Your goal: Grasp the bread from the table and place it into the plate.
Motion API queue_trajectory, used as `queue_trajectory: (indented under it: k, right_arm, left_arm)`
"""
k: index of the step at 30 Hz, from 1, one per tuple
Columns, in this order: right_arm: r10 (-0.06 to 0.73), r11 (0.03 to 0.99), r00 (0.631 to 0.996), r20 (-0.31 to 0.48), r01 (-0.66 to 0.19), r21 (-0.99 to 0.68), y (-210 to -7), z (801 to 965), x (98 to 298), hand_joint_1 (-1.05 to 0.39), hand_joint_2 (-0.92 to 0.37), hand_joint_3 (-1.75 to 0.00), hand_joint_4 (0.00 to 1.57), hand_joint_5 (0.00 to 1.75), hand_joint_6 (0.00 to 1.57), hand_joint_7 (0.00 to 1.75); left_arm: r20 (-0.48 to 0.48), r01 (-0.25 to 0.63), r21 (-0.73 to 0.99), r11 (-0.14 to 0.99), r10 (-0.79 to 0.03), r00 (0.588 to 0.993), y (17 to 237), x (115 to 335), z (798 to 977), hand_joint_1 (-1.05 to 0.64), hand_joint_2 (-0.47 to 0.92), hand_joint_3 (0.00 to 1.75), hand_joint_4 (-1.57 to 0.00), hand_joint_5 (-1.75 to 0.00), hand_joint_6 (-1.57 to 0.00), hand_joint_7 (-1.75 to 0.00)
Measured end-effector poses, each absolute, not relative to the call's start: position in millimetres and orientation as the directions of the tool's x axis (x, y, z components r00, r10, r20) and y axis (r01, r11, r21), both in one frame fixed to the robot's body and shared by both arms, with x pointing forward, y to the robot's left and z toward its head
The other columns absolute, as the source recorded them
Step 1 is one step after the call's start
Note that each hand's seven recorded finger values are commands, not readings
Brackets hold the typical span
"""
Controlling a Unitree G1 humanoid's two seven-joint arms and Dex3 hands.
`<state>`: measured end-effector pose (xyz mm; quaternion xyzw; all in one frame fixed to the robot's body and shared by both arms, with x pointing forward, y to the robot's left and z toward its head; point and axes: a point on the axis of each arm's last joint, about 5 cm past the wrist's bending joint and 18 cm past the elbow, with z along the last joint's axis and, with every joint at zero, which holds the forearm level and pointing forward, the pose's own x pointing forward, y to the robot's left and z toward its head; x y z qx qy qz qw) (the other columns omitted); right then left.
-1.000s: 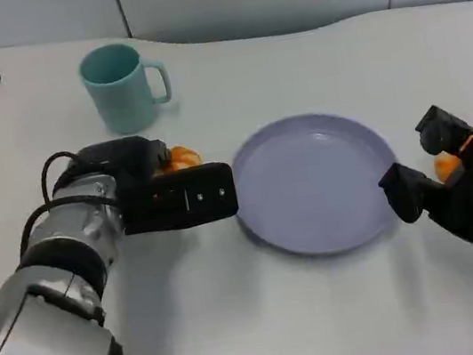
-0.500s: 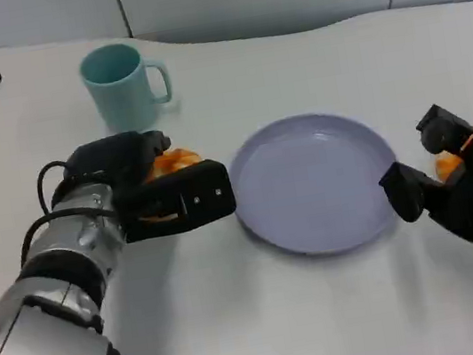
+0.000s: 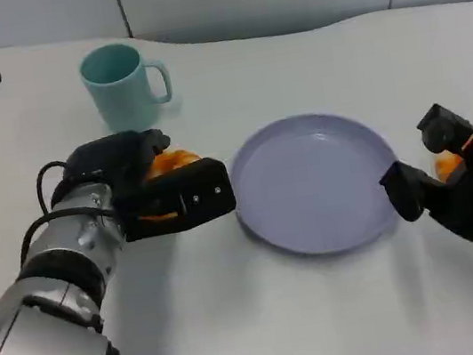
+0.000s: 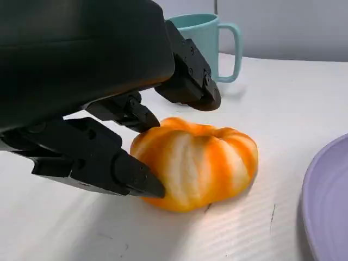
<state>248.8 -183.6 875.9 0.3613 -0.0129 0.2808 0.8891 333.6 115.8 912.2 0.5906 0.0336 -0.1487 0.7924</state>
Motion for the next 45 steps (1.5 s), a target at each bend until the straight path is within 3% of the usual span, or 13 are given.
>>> queue_trajectory:
  k: [7,13,25,32,33,34,35,36,37,39,41,42,45]
  right_arm:
    - [0.490,0.581,0.842,0.226,-0.508,0.635,-183.6,875.9,248.8,-0.33,-0.88,0.00,0.85,1.75,0.59,1.75]
    - [0.490,0.581,0.842,0.226,-0.508,0.635,-183.6,875.9,248.8,-0.33,-0.88,0.00,0.85,1.75,0.60,1.75]
    - [0.490,0.585,0.842,0.223,-0.508,0.632,-183.6,875.9,248.8,-0.34,-0.88,0.00,0.85,1.75,0.60,1.75]
    - [0.489,0.588,0.843,0.223,-0.507,0.630,-183.7,875.9,248.8,-0.34,-0.88,0.00,0.86,1.75,0.60,1.75]
    - [0.489,0.588,0.843,0.223,-0.507,0.630,-183.7,875.9,248.8,-0.34,-0.88,0.00,0.85,1.75,0.60,1.75]
    - [0.489,0.588,0.843,0.223,-0.507,0.630,-183.8,875.9,248.8,-0.34,-0.88,0.00,0.85,1.75,0.60,1.75]
    - [0.489,0.588,0.843,0.223,-0.507,0.631,-183.8,875.9,248.8,-0.34,-0.89,0.00,0.85,1.75,0.59,1.75]
    - [0.489,0.588,0.843,0.223,-0.507,0.631,-183.8,875.9,248.8,-0.34,-0.89,-0.01,0.85,1.75,0.59,1.75]
    - [0.489,0.588,0.843,0.223,-0.507,0.630,-183.8,875.9,248.8,-0.34,-0.89,0.00,0.85,1.75,0.59,1.75]
    - [0.488,0.588,0.844,0.222,-0.506,0.630,-183.8,875.9,248.6,-0.34,-0.89,-0.01,0.85,1.75,0.59,1.75]
    - [0.488,0.589,0.844,0.222,-0.506,0.630,-183.9,875.9,248.5,-0.34,-0.89,-0.01,0.85,1.75,0.59,1.75]
    - [0.488,0.589,0.844,0.223,-0.507,0.629,-183.9,875.9,248.6,-0.34,-0.89,-0.01,0.84,1.75,0.59,1.75]
    - [0.485,0.592,0.844,0.229,-0.510,0.624,-184.2,876.2,248.6,-0.34,-0.89,0.00,0.84,1.75,0.59,1.75]
  left_arm:
    - [-0.228,0.275,0.927,0.255,-0.198,0.953,115.6,333.6,912.2,-0.01,0.86,0.00,-1.05,-0.04,-1.03,-0.01]
    - [-0.226,0.277,0.927,0.252,-0.213,0.950,113.9,333.3,912.2,-0.22,0.83,0.00,-0.70,0.00,-0.70,0.00]
    - [-0.249,0.312,0.927,0.209,-0.281,0.927,101.0,333.0,914.3,-0.28,0.83,0.01,-0.59,0.00,-0.63,0.00]
    - [-0.260,0.312,0.940,0.141,-0.297,0.919,98.6,332.4,913.6,-0.28,0.83,0.00,-0.62,-0.02,-0.64,-0.01]
    - [-0.260,0.311,0.940,0.140,-0.297,0.919,98.6,332.4,913.7,-0.27,0.82,0.00,-0.77,-0.22,-0.82,-0.12]
    - [-0.262,0.310,0.943,0.123,-0.300,0.917,98.3,332.4,913.6,-0.26,0.82,0.00,-0.67,-0.62,-0.86,-0.22]
    - [-0.267,0.307,0.947,0.092,-0.305,0.914,97.8,332.3,913.5,-0.24,0.83,0.00,-0.58,-1.00,-0.85,-0.39]
    - [-0.271,0.302,0.952,0.057,-0.311,0.911,97.0,332.2,913.4,-0.20,0.83,0.00,-0.52,-1.32,-0.73,-0.75]
    - [-0.272,0.296,0.955,0.031,-0.314,0.910,96.0,332.3,913.8,-0.17,0.84,0.00,-0.51,-1.43,-0.67,-0.91]
    - [-0.272,0.287,0.958,-0.004,-0.324,0.906,93.8,332.6,914.9,-0.10,0.85,0.00,-0.54,-1.54,-0.64,-1.15]
    - [-0.275,0.282,0.959,-0.025,-0.326,0.905,92.0,332.2,914.5,-0.09,0.87,0.00,-0.63,-1.47,-0.74,-1.04]
    - [-0.275,0.278,0.960,-0.040,-0.326,0.904,91.4,332.0,914.2,-0.09,0.87,0.00,-0.67,-1.42,-0.79,-0.96]
    - [-0.274,0.260,0.962,-0.086,-0.331,0.903,90.4,331.5,913.4,-0.10,0.88,0.00,-0.77,-1.23,-1.04,-0.43]
